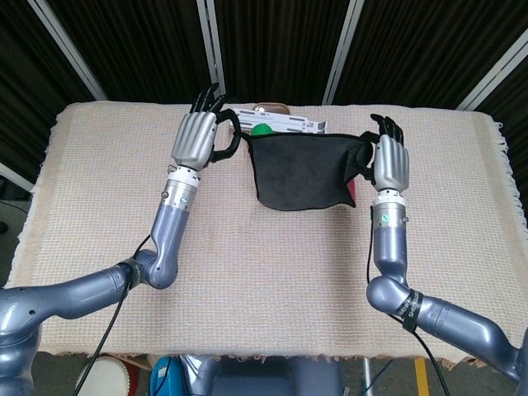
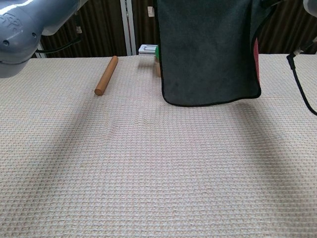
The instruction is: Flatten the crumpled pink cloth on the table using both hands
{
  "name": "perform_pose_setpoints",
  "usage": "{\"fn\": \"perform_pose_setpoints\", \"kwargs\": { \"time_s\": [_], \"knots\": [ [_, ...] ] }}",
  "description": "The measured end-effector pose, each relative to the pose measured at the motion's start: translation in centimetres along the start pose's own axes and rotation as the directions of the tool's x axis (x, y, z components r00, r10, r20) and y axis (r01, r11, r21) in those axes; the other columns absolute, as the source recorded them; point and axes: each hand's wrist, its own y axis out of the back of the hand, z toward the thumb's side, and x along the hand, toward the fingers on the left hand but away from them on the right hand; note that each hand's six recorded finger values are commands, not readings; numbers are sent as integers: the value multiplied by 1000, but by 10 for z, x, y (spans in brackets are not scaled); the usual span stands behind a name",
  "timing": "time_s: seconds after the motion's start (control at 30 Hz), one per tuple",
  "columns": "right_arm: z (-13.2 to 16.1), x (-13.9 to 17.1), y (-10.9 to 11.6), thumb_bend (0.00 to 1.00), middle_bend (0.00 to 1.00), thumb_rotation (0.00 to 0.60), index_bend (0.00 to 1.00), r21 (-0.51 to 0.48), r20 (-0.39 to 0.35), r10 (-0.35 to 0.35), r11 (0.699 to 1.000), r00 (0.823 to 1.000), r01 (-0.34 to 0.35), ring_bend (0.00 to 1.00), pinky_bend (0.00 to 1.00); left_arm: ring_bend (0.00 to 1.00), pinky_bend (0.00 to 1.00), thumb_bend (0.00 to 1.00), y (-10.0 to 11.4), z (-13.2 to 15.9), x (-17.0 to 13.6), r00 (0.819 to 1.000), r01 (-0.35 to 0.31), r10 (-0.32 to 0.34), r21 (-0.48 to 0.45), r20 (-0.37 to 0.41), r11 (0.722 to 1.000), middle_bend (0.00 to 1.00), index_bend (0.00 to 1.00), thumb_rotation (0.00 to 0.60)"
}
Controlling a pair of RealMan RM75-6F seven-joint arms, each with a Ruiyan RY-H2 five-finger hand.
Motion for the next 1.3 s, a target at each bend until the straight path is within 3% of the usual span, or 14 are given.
{"fn": "perform_pose_setpoints", "kwargs": {
  "time_s": [0.3,0.53,0.93,1.3],
  "knots": [
    [8,-19,6,636,157,600,636,-12,-3,-39,999,999,39,0,0,0,0,495,-4,-7,16,999,-27,26,-25,-46,999,221,628,600],
    [-4,-9,5,636,157,600,636,18,-6,-19,1000,1000,19,0,0,0,0,495,-5,-13,8,999,-26,24,-52,-40,998,222,631,600],
    [-66,54,-24,636,156,600,636,62,37,134,989,990,-136,0,0,0,0,495,-32,-17,-62,995,99,-101,-109,-13,989,223,633,600],
    [-84,111,-42,636,156,600,636,60,8,250,966,968,-250,0,0,0,0,494,-46,-22,-141,978,195,-206,-193,-37,962,223,633,600]
  ]
}}
